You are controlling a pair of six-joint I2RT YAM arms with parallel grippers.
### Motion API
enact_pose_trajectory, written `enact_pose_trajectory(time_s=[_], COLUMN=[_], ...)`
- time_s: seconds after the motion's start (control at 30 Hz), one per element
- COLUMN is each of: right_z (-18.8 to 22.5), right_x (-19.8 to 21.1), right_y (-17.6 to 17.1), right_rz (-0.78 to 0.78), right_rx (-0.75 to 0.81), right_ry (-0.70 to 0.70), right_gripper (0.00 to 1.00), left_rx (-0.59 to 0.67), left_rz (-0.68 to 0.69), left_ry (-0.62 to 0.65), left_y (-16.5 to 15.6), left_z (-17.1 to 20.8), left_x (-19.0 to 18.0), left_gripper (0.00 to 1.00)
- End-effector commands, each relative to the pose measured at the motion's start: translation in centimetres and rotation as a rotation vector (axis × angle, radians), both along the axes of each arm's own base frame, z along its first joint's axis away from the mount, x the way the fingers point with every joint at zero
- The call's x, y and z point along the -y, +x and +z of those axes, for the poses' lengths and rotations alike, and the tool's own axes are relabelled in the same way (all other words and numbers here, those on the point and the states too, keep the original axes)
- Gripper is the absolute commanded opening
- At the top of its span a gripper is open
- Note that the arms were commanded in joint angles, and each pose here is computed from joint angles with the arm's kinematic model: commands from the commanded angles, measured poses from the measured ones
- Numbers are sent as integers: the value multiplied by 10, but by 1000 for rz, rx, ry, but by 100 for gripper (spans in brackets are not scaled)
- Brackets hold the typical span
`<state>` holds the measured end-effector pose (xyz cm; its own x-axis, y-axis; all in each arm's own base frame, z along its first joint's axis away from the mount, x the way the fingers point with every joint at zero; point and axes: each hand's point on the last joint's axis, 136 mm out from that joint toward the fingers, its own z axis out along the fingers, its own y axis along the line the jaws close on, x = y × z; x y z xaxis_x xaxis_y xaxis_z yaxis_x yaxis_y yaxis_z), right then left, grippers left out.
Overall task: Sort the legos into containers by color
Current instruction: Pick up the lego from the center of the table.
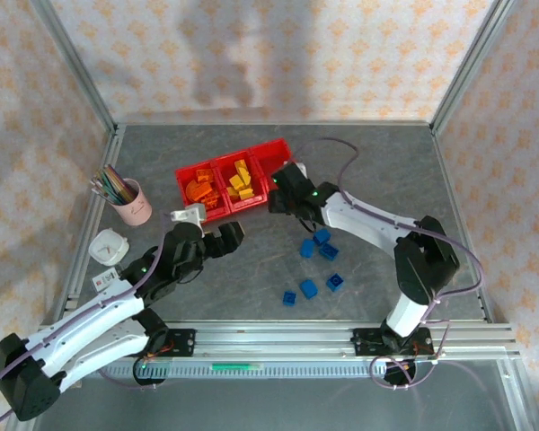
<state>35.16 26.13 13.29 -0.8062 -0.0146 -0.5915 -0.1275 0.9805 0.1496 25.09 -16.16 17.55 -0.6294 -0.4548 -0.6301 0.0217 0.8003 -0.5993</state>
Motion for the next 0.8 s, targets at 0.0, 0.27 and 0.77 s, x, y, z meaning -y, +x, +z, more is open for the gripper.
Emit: enact_pose_trajectory(time_s=[0.0, 0.27, 0.77], right_z=[-1, -33, -80], right_x=[23, 55, 45], right_y=[-16, -60, -82], right_rz=[-74, -127, -139], right_rx=[-8, -123, -178], right_ry=[-8, -43, -46], right_gripper=[74, 74, 64], left_rx=[28, 12, 19], left_rz=[20, -18, -41], left_ry=[-50, -69, -75], left_y=[1, -4, -4], left_z=[4, -4, -8], left_x=[6, 27, 44], left_gripper=[99, 99, 99])
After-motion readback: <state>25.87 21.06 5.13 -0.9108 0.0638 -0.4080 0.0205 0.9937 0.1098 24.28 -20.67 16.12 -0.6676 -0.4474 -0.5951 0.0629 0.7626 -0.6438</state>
